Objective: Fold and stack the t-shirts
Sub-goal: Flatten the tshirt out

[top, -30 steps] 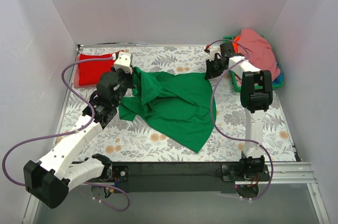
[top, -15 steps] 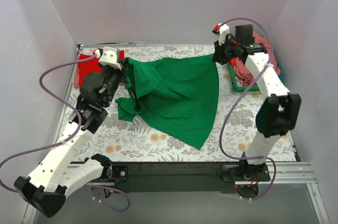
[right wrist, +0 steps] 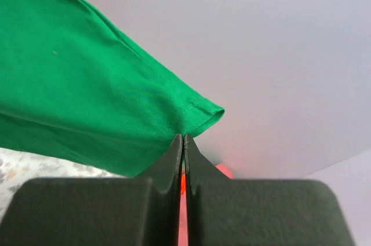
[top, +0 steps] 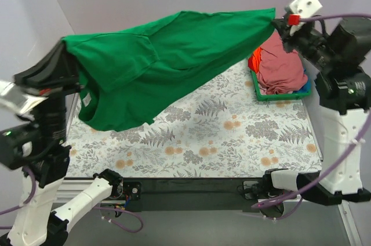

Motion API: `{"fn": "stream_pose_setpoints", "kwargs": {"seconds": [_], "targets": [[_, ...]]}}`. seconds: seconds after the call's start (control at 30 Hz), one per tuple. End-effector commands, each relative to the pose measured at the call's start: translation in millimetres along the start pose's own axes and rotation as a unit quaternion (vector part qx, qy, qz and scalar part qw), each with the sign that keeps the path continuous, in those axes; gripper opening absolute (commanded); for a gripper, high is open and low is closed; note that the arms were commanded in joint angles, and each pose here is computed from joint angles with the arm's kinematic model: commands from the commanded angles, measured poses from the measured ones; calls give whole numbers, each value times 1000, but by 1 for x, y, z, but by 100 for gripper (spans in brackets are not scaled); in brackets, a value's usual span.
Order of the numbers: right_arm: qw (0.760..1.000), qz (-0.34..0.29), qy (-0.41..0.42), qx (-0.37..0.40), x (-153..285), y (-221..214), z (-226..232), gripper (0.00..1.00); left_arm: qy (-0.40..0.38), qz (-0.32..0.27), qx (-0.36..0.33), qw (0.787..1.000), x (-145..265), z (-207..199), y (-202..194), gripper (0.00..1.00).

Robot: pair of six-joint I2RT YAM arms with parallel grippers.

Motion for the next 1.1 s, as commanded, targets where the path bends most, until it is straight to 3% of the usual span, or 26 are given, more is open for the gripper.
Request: {"fn": "stream_pose_setpoints", "kwargs": {"seconds": [0.0,0.3,0.5,0.53,0.6,0.77,0.8,1.0,1.03,1.07], "targets": [[996,-47,-53,46,41,40,-8,1,-23,-113,23,993,7,2,73,0],[967,-149,-170,114,123,116,-21,1,-73,-167,57,982,17,-5,120,0],[980,-107,-143,84,91,81,-24,1,-35,-123,63,990,19,0,82,0],[987,-81,-126,65,74,59,-23,1,-27,-112,62,991,19,1,73,0],[991,-67,-106,45,56,40,-22,1,10,-69,64,995,23,5,35,0],[999,16,-32,-38,-7,-62,-4,1,107,42,58,992,46,17,-80,0],[998,27,-20,-49,-16,-78,-1,1,143,81,50,985,61,21,-124,0],[984,99,51,-139,-92,-205,32,1,240,187,-5,953,98,40,-261,0],[979,119,61,-153,-110,-232,39,1,237,205,26,949,99,39,-281,0],[980,121,55,-151,-122,-244,39,1,248,266,24,931,106,44,-321,0]]}}
Point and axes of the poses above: each gripper's point midway between its finger pads, its own x axis back along the fingers, its own z axis along the line the jaws close on, y = z × x, the point moved 7 cm from there along x, back along the fingers, and after that the axes turned 3 degrees about -x, right-handed, at the moved point
